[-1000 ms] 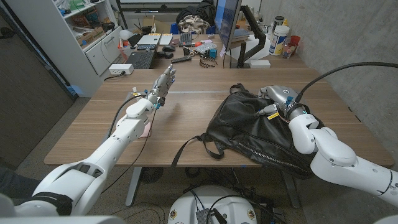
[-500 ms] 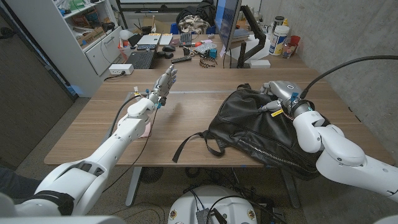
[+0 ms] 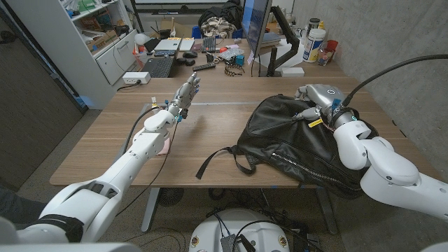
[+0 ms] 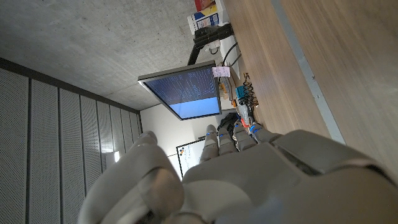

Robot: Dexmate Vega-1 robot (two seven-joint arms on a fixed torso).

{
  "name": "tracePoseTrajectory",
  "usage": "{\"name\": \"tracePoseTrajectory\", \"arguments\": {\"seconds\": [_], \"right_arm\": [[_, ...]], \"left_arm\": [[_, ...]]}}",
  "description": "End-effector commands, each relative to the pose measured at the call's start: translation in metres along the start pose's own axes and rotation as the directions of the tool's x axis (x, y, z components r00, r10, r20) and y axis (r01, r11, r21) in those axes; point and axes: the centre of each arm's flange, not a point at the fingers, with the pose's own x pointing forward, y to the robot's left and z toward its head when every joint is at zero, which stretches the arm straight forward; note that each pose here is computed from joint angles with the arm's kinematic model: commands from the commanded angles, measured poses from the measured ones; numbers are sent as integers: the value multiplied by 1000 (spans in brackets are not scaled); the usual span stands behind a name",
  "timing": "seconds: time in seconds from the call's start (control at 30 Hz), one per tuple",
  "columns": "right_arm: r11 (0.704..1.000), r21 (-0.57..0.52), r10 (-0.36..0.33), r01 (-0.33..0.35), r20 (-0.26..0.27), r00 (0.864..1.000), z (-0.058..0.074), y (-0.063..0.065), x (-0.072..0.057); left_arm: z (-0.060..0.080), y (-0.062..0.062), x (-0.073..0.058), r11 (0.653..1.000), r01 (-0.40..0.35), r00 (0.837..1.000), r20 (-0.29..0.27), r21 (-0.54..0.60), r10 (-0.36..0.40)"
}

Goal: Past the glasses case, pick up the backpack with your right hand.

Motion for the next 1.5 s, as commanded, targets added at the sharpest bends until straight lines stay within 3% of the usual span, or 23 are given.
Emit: {"name": "tracePoseTrajectory", "arguments": {"seconds": [0.03, 0.5, 1.2, 1.5], "right_arm": [[999, -7, -37, 37, -2, 999, -2, -17, 0], [998, -11, -70, 70, -11, 998, -3, -40, 5], [990, -42, -135, 135, 2, 991, 7, -76, 3], [990, -34, -140, 140, -13, 990, 3, -96, 2]], "left_arm": [[0, -1, -2, 1000, -3, 1000, -6, 5, 3], [0, -1, 2, 1000, 2, 1000, -10, 7, -2], [-2, 5, 4, 1000, 4, 1000, -8, 0, -4], [1, 7, 3, 1000, 5, 1000, -6, 7, -5]]}}
